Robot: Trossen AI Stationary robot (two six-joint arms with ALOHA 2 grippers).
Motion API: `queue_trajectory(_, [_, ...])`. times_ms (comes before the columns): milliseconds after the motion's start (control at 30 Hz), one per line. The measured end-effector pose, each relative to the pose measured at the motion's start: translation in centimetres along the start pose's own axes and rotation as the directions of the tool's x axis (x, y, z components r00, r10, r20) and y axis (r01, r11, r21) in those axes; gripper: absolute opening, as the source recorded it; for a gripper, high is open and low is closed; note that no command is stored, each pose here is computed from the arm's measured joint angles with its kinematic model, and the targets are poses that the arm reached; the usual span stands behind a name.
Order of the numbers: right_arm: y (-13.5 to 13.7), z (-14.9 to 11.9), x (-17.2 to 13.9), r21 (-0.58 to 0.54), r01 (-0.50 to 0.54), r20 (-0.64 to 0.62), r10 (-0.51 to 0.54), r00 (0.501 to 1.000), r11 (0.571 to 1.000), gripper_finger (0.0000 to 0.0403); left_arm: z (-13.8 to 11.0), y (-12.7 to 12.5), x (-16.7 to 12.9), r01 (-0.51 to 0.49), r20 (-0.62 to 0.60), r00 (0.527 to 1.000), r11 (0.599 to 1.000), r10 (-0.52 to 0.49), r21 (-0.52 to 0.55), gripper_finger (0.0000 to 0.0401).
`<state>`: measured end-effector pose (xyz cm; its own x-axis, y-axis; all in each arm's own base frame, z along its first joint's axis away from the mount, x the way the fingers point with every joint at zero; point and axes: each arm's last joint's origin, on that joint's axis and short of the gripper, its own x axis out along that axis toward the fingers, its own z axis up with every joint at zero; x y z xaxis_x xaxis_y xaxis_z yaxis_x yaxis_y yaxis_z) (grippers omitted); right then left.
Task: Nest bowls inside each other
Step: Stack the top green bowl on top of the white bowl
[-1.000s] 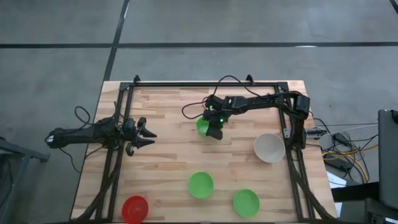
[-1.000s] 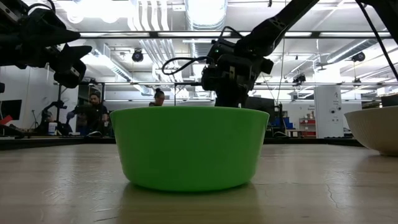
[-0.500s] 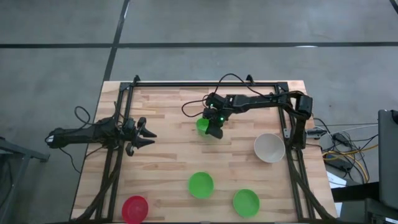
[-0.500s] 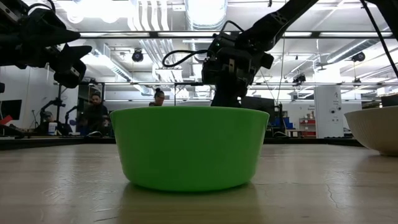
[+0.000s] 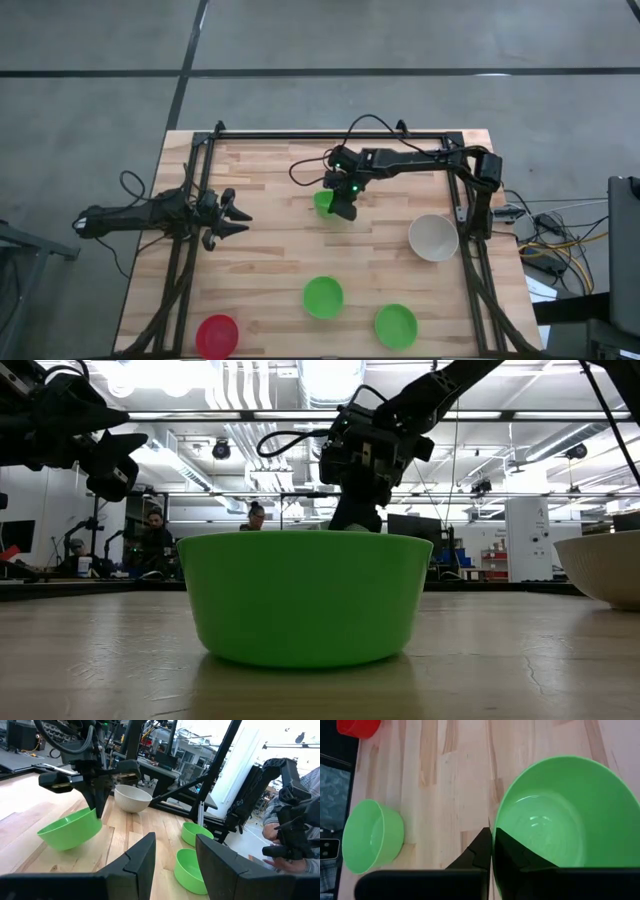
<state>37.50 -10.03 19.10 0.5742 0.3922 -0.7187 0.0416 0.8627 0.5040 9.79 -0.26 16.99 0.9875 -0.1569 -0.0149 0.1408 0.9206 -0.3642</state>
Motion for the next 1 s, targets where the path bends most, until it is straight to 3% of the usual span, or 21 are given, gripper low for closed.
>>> queue_trajectory(1000, [1.0, 2.8, -2.3, -0.068, 0.009, 0.050, -0.006, 0.999, 0.998, 0.0008, 0.0, 0.0, 0.0, 0.000, 0.000, 1.000, 1.000, 0.000, 0.000, 0.0145])
